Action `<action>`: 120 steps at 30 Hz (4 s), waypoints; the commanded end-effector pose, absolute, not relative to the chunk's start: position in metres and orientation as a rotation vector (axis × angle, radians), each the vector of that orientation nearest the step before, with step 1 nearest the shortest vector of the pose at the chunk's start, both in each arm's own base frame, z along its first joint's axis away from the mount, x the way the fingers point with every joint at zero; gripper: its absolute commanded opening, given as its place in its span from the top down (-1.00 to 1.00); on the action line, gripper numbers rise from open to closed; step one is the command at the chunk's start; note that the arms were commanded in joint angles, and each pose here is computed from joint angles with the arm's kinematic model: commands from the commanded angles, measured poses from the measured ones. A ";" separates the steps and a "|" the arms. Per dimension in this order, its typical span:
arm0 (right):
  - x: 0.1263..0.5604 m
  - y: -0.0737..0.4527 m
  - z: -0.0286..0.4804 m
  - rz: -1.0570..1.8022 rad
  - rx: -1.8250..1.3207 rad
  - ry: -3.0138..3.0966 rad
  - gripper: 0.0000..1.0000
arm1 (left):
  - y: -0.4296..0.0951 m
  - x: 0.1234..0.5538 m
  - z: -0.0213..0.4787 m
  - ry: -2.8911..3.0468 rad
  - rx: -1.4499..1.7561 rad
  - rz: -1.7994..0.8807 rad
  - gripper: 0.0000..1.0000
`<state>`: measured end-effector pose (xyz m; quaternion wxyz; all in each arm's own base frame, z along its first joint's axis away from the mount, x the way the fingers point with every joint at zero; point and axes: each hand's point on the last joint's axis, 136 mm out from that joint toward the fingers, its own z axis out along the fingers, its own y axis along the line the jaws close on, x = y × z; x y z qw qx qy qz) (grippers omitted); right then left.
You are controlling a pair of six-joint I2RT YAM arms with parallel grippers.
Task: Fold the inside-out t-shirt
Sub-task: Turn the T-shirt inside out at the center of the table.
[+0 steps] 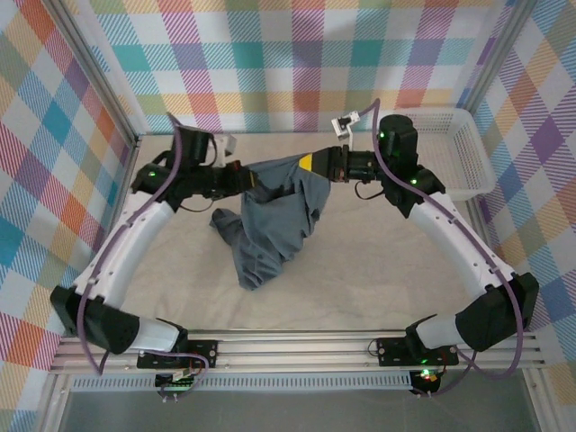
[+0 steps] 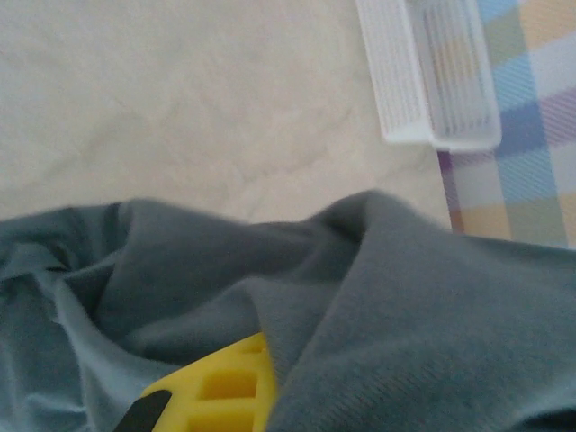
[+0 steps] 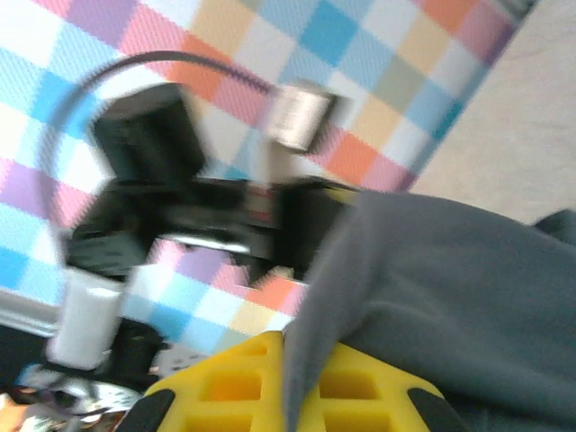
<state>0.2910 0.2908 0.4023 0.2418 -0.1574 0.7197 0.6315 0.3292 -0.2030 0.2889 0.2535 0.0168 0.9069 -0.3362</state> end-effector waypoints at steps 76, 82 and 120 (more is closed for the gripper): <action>0.295 0.348 0.331 0.989 -0.559 2.042 1.00 | -0.245 0.306 0.386 2.312 -0.133 -1.158 1.00; 0.258 0.339 0.345 1.513 -0.705 1.967 1.00 | -0.197 0.312 0.360 2.357 0.003 -0.781 0.51; 0.284 0.241 0.261 1.020 -0.545 2.027 -0.32 | -0.266 0.299 0.392 2.004 0.183 -1.669 1.00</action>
